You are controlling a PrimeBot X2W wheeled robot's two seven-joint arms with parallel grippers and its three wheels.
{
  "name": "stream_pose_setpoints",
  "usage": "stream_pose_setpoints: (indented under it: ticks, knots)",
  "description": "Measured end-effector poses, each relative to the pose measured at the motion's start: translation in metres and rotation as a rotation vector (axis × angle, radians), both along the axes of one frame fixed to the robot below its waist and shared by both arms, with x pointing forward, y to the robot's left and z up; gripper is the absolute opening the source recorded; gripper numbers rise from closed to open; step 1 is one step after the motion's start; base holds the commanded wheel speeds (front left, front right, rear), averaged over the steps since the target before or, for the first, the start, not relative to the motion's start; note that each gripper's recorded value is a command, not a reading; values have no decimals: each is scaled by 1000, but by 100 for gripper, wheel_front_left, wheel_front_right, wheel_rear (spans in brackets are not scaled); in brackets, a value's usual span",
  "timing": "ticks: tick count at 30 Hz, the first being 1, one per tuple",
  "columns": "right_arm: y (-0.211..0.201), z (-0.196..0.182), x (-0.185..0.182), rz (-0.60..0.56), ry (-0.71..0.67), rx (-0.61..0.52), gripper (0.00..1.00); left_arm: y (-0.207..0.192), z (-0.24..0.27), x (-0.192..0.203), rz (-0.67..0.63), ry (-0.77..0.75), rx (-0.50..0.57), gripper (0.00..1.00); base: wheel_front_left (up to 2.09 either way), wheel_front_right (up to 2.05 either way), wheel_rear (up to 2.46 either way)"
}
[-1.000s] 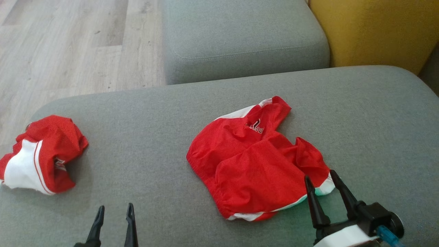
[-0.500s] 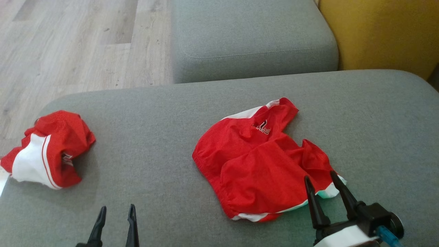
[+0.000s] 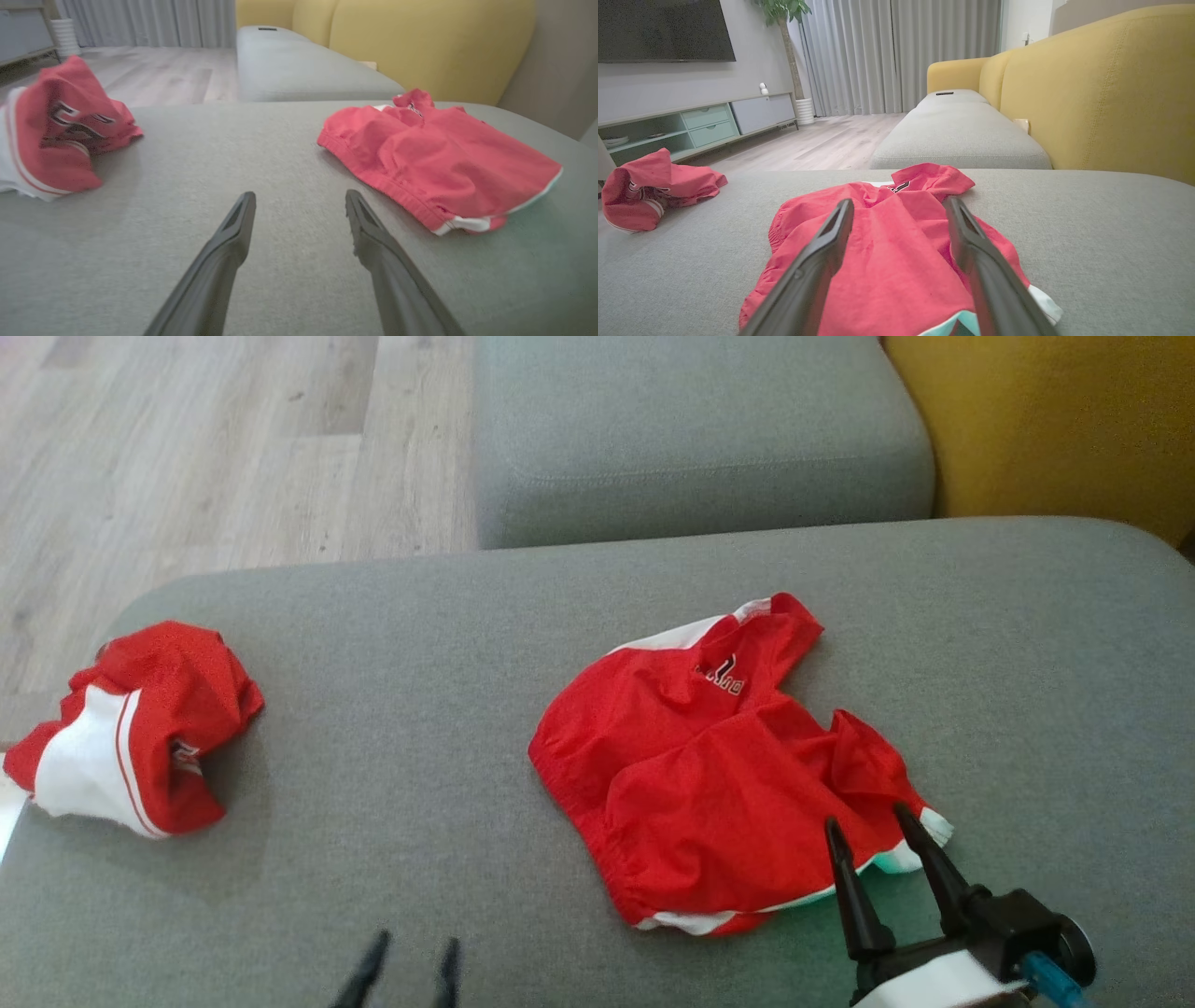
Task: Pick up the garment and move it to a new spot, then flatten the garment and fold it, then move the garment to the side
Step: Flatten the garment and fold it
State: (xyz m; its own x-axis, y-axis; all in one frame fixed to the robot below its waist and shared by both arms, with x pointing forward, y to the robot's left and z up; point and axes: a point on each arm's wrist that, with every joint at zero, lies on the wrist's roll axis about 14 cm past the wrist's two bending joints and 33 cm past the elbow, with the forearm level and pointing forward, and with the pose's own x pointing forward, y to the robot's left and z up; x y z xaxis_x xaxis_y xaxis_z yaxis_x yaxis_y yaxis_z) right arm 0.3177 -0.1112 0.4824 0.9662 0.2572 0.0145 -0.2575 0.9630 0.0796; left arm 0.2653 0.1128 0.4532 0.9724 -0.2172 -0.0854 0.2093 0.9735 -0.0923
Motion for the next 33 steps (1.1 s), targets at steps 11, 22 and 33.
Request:
stream_pose_setpoints:
  ticks: [11,22,33]
  knots:
    - [2,-10,9,8,35,-14,100,-102,-33,-1,-370,145,-79,100,0,0,0]
    - [-6,-19,22,-14,63,-31,100,-149,-66,0,-532,351,-180,100,0,0,0]
    - [-12,-16,43,-9,48,-58,100,-150,-78,24,-538,399,-168,100,0,0,0]
